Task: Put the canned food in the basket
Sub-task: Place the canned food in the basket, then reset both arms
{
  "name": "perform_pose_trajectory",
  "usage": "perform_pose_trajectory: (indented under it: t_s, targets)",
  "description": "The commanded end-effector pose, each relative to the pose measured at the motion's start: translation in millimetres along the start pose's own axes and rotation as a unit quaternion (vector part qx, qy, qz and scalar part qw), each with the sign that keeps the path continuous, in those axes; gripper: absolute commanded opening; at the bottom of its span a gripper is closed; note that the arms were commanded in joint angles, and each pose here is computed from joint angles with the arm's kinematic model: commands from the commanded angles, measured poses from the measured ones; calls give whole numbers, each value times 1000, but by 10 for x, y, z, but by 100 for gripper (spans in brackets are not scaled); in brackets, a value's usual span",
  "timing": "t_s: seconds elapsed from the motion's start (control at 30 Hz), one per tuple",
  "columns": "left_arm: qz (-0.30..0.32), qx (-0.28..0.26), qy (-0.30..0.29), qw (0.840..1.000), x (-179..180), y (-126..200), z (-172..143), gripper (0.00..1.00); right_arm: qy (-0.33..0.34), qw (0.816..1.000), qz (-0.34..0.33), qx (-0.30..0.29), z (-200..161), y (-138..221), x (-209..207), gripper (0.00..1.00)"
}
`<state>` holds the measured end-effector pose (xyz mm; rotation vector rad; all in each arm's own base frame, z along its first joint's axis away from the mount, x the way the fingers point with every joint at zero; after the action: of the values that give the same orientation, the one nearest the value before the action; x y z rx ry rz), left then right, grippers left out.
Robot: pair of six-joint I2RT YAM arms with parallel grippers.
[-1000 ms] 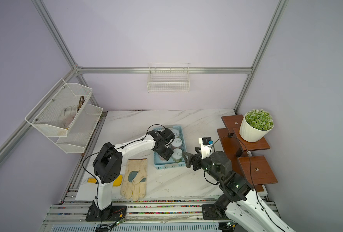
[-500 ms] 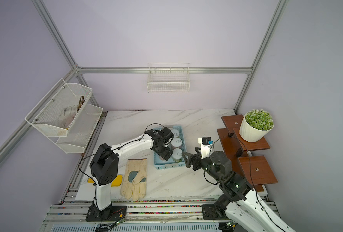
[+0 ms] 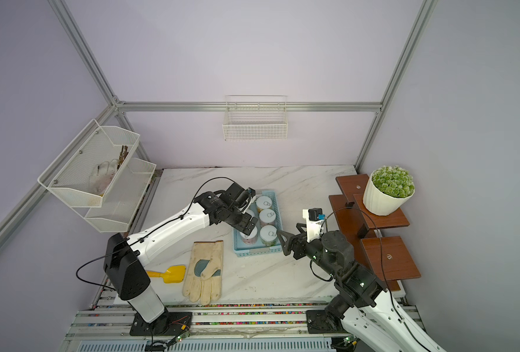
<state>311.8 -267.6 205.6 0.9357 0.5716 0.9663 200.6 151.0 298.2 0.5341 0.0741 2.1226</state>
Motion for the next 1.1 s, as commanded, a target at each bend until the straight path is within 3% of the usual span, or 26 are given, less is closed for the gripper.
perform_pose_trajectory:
  t_s: [0.0, 0.23, 0.47, 0.63, 0.77, 1.07]
  targets:
    - [-13, -65, 25, 997, 33, 243, 91, 100, 3, 1000, 6, -16, 39, 28, 13, 91]
    - [-49, -164, 52, 984, 46, 594, 87, 100, 1, 1000, 12, -26, 57, 26, 26, 91]
    - [-51, -202, 67, 976, 100, 649, 30, 100, -3, 1000, 15, -25, 70, -24, 38, 91]
    - [1, -224, 122, 967, 454, 746, -11, 100, -24, 993, -113, -9, 25, -128, -343, 93]
    - [32, -233, 168, 957, 767, 827, -105, 100, -18, 987, -160, -4, 41, -190, -499, 96]
    - [136, -305, 247, 910, 1375, 1121, -481, 100, -27, 956, -287, -57, 136, -132, -1103, 100]
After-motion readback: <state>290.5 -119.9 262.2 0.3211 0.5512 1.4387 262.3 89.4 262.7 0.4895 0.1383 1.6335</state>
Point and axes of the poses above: each gripper's point midway between its finger pads, its own y axis back along the fingers, its own x axis along the line the jaws close on, z = x × y, the point moved 2 cm from there along y, back along the fingers, and after that the axes turned 3 degrees about y, right-handed, at the moved point
